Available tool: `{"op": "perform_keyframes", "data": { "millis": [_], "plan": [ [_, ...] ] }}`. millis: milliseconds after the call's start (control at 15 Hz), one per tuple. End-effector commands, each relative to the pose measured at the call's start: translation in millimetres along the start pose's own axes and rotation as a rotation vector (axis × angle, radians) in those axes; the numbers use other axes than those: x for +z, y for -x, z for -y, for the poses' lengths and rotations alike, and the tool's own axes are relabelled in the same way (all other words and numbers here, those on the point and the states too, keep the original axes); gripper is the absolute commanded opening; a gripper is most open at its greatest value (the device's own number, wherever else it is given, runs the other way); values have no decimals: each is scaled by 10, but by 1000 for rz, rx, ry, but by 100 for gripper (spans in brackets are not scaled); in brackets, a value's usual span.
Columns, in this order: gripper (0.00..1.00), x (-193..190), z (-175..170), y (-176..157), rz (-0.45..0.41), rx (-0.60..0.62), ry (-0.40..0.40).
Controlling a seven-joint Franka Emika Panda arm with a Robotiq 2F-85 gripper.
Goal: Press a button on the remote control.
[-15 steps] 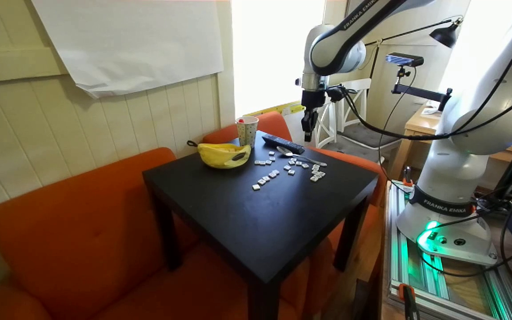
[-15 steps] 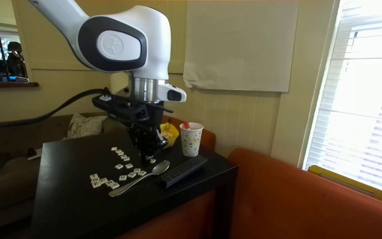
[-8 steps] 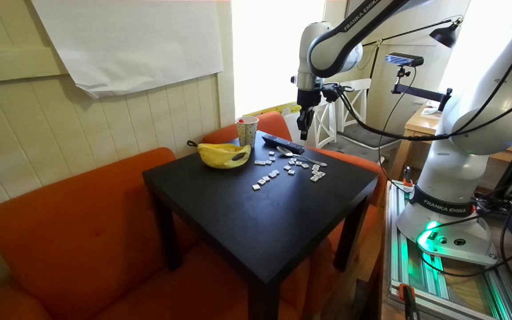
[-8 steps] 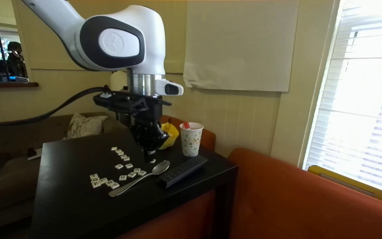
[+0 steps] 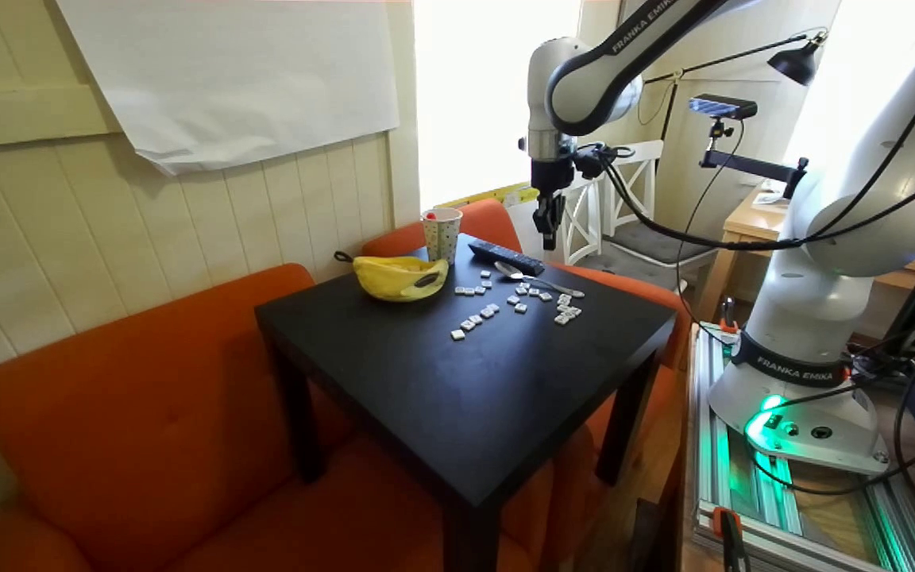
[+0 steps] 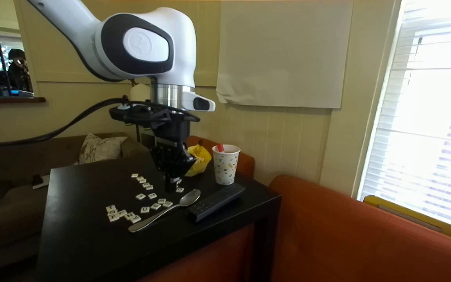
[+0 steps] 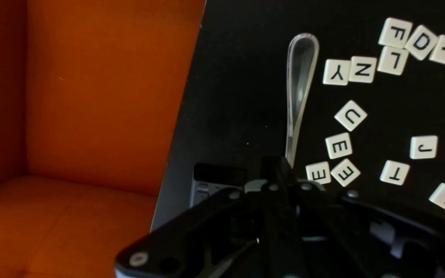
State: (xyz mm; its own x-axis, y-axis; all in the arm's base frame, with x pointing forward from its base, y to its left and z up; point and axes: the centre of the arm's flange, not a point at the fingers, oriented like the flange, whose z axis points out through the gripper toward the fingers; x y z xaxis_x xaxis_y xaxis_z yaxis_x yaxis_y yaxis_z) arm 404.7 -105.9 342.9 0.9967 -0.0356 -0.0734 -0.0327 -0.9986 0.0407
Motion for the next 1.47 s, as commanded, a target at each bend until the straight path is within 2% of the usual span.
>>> {"op": "perform_keyframes", "data": {
  "millis": [0,867,1400],
  "plan": [
    [1,0,0,0,0,0,0],
    [0,-16,-32,-391,-79,38,8],
    [0,-55,-151,-426,46,92,28]
  ]
}}
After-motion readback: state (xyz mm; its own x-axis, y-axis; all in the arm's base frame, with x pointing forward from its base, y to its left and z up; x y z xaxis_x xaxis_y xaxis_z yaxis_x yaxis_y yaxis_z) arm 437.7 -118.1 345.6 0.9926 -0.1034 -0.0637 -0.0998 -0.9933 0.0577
